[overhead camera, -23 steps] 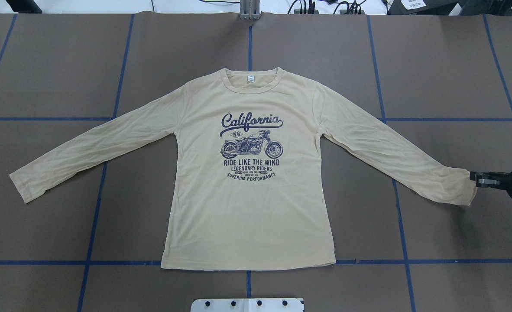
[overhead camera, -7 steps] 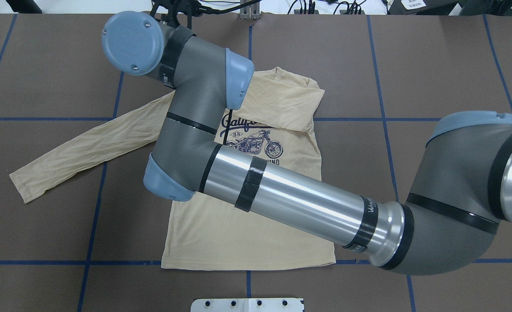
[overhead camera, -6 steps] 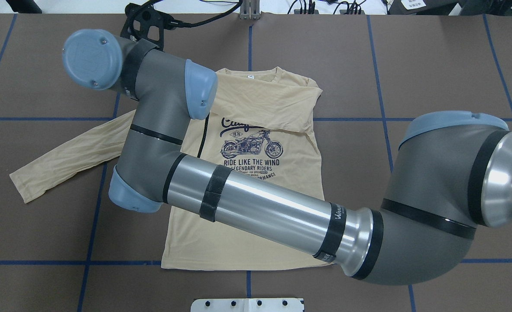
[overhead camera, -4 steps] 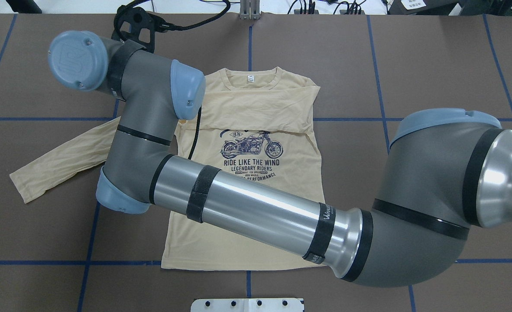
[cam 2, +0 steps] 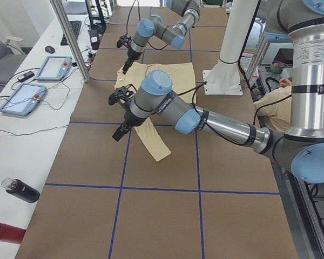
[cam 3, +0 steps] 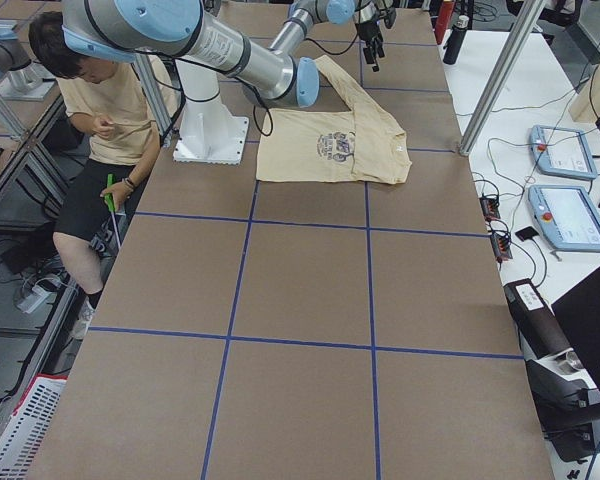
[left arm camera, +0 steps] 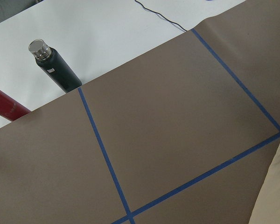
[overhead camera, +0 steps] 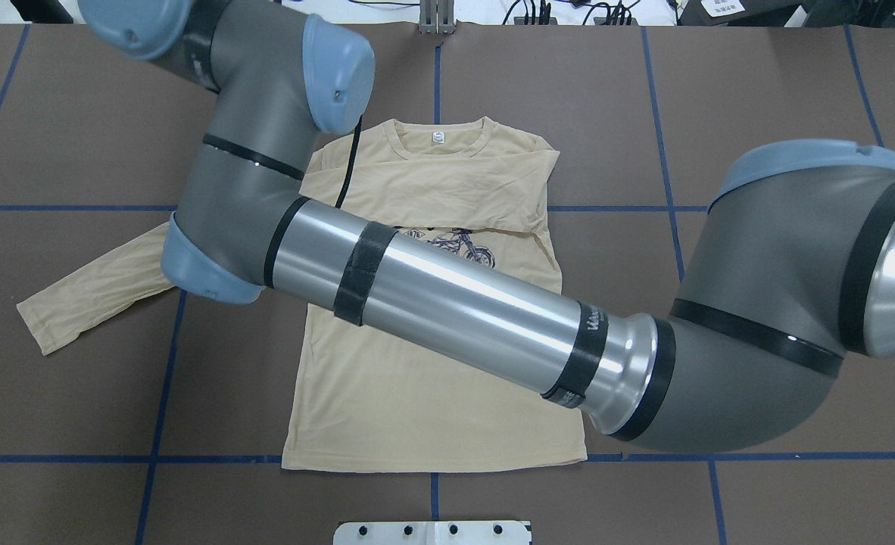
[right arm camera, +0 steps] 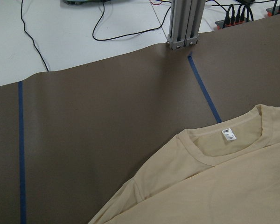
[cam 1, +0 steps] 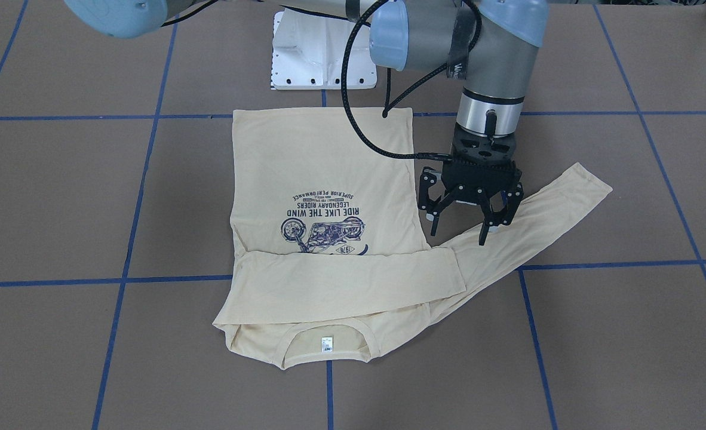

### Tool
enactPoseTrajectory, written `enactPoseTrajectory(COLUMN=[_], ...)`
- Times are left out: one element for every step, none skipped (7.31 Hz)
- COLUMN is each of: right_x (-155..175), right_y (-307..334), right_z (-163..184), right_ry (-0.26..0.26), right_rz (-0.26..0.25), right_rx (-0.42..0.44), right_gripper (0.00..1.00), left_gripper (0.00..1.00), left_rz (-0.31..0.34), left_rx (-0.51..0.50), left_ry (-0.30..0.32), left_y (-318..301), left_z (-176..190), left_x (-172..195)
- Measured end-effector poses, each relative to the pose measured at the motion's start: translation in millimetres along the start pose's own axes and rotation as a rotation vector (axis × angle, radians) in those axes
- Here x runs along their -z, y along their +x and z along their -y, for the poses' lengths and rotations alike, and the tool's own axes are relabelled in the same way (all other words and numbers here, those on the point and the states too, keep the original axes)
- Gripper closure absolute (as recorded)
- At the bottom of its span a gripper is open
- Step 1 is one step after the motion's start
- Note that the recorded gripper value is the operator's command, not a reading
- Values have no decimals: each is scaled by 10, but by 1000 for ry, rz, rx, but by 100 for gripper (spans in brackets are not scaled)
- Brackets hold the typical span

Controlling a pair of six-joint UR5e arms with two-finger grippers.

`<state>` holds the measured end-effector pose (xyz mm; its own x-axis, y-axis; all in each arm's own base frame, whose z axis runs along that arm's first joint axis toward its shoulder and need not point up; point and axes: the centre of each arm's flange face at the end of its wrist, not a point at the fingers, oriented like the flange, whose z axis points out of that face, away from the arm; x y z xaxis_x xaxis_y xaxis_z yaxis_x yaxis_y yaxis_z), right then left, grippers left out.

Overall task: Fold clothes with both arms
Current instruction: 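Lift the sleeve with the right gripper and carry it across the shirt front, then release the sleeve and raise the right gripper away from the shirt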

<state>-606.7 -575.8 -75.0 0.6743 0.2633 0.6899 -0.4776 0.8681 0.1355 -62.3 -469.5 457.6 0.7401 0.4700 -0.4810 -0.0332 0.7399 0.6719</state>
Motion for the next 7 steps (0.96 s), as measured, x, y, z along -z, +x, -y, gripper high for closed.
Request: enactPoseTrajectory(right_x=[21,-47,-145,-223,-275,-293,-285], right_y=[294,698,1235,1852,2543,3286,3990], right_z=[285,483,614,687,717,722,718], right_ry=[-38,-56,-65,-69,-71,-75,-85], right_rz=[-5,3,22,41,53,55,48], right_rx=[42,92,144,196,259,333,404], right_gripper=[0,0,0,0,0,0,0], left_gripper=[0,0,0,0,0,0,0], left_rz=[-33,-74,-117,-151,-166,-143,-114], left_rx=[-32,-51,-35,20,81,142,211], left_ry=[-2,-11,-19,-24,-25,-16,-6], left_y=[165,393,645,855,1006,1137,1322], left_z=[59,135,191,189,130,42,-46], left_x=[-135,-317,-507,-684,-866,-1068,-1296])
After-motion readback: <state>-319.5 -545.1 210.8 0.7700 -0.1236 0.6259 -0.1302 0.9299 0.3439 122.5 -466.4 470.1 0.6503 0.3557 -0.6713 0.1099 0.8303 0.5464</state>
